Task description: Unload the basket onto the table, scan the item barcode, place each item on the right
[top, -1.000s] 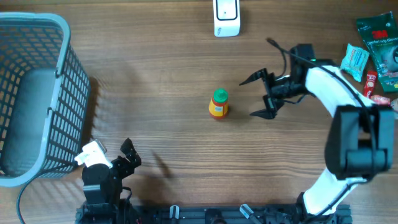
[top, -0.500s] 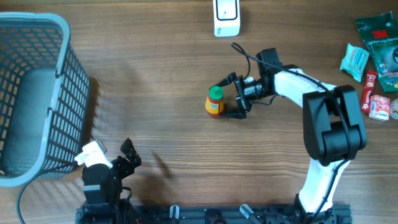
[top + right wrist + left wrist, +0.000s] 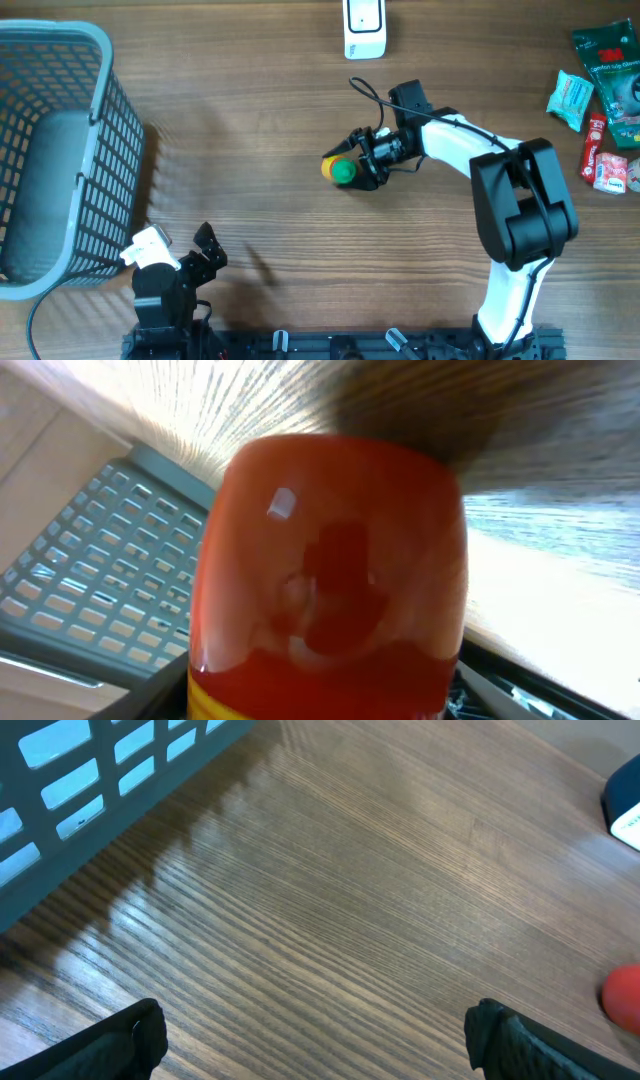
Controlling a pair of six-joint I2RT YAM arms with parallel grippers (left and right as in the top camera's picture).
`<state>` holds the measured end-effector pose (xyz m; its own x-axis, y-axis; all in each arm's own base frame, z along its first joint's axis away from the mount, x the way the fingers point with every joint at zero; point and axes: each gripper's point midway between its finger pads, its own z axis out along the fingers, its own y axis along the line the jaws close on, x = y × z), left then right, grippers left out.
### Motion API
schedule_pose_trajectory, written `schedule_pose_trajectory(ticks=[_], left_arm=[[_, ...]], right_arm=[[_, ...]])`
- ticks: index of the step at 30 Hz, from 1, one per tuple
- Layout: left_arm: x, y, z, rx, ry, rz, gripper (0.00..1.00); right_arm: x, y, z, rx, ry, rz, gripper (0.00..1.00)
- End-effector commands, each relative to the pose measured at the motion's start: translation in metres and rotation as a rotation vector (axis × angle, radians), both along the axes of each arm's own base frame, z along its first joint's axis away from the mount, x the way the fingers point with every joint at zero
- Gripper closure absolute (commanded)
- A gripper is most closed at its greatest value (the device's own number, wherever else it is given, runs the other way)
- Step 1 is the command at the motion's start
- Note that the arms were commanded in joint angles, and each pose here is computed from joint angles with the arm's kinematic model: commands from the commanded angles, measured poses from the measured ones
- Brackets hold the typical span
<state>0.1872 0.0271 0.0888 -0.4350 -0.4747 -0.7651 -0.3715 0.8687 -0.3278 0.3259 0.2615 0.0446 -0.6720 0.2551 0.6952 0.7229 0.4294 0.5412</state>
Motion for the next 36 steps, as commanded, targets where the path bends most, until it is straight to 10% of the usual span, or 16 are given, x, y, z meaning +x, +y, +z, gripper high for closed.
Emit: schedule_pose_trajectory(ticks=[1, 25, 36], left_arm=[[0.000, 0.002, 0.000, 0.007, -0.003, 0.008, 0.00], [0.000, 0.002, 0.000, 0.007, -0.003, 0.008, 0.00], [0.000, 0.002, 0.000, 0.007, -0.003, 0.008, 0.00]], right_arm=[[-0.001, -0.001, -0.023, -0.096, -0.023, 0.009, 0.47], [-0.014, -0.007, 0.006, 0.031, 0.031, 0.039, 0.66], [-0.019, -0.112, 0.080, -0.531, -0.070, -0.305, 0.66]])
